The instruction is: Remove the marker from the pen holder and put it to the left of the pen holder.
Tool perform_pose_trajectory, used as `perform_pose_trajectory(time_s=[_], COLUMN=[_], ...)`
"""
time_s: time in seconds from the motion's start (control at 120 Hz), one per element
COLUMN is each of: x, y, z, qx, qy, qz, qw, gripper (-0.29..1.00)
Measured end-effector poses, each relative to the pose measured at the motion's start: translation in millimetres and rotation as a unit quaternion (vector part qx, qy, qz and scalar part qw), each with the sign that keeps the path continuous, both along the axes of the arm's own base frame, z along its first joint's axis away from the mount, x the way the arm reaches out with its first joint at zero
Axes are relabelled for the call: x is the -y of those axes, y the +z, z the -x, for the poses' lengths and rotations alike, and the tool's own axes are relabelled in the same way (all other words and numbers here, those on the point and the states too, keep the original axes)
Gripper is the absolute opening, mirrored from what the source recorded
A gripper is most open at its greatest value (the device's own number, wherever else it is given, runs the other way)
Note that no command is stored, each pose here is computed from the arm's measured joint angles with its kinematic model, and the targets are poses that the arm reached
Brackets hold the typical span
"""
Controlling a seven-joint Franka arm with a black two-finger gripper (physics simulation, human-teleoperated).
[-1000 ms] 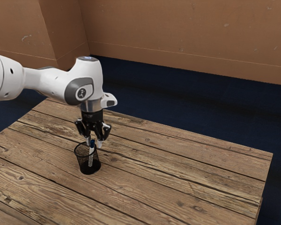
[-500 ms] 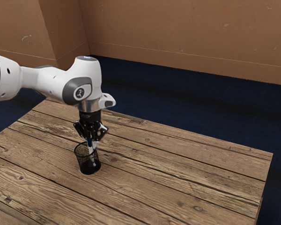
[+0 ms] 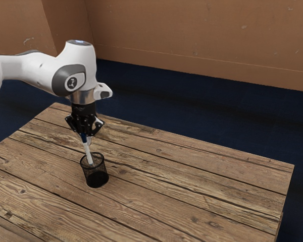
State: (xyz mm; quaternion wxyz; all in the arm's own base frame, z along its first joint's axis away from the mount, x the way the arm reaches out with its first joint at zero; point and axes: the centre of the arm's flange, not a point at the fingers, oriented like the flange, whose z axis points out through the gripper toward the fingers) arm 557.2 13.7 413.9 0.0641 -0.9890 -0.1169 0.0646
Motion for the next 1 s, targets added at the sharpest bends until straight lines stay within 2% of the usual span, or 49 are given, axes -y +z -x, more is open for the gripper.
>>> perform_pose_trajectory(time_s=[0.267,0.458,0.65,0.75,1.0], x=[-34,-54,-94,-117,-146], y=[54,31,4,-8,-36], z=[19,12,1,-4,-16], qx=[0.024,0.016,0.033,0.053,0.138], qy=[0.038,0.051,0.073,0.086,0.098], qz=[-0.018,-0.018,-0.026,-0.028,-0.031], qw=[0.999,0.998,0.996,0.994,0.985], gripper=[-0.06,-0.06,-0.07,-0.07,-0.07])
